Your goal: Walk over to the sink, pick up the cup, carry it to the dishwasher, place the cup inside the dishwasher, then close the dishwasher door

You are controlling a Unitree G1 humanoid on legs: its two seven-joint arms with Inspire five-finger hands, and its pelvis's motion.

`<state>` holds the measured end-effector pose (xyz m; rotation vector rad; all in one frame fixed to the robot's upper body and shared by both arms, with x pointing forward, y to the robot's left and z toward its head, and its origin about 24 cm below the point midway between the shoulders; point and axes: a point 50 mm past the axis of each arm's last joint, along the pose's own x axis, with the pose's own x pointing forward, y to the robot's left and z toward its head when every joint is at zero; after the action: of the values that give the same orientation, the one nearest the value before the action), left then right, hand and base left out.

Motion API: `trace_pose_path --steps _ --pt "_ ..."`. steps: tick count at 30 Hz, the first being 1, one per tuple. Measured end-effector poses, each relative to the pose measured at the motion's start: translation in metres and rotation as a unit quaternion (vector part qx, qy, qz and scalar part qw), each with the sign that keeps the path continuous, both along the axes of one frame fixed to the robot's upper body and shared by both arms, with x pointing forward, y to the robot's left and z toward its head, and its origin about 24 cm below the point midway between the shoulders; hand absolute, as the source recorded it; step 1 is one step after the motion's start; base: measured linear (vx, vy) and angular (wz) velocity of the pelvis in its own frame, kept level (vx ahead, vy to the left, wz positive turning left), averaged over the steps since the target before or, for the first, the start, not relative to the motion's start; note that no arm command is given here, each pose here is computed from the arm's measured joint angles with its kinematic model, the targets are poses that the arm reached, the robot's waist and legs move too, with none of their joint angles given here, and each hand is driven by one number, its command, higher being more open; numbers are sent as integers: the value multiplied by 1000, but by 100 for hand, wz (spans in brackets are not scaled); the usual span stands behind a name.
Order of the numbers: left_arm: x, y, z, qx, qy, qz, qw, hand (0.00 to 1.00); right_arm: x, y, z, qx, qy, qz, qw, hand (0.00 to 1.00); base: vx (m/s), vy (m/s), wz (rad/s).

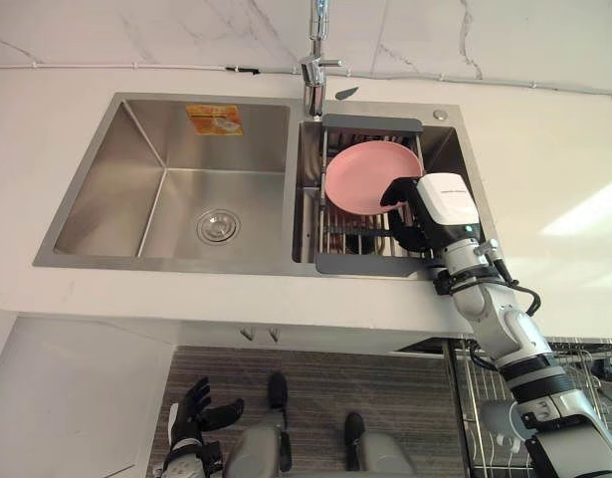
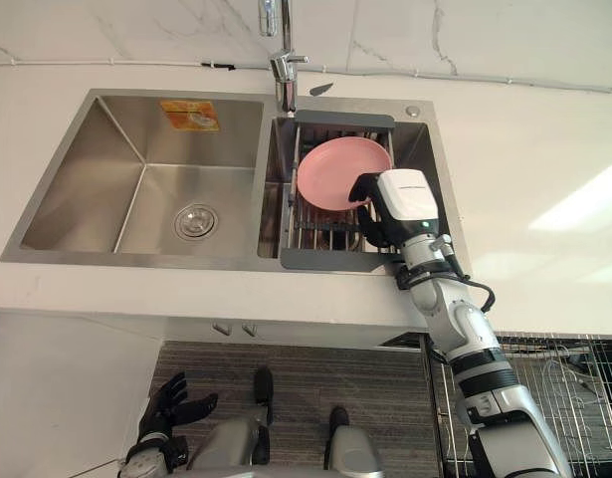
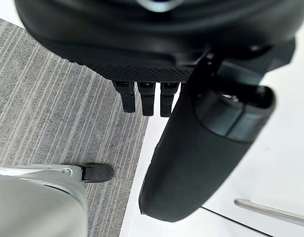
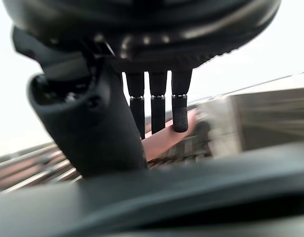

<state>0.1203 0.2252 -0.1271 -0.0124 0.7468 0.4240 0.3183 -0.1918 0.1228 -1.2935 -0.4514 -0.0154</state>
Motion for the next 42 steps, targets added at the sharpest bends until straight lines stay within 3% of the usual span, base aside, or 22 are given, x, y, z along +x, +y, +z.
trace_pose_path --steps 21,30,42 --pt "1 0 0 -5 -4 4 1000 90 -3 3 11 -13 -20 21 999 30 17 -10 -2" --pt "-1 -1 -1 -7 0 -2 1000 90 -19 -4 70 0 -152 28 988 30 67 -37 -2" --pt "-10 -3 -7 -14 25 -9 1000 90 -35 -7 57 15 -139 36 989 30 -6 -9 -5"
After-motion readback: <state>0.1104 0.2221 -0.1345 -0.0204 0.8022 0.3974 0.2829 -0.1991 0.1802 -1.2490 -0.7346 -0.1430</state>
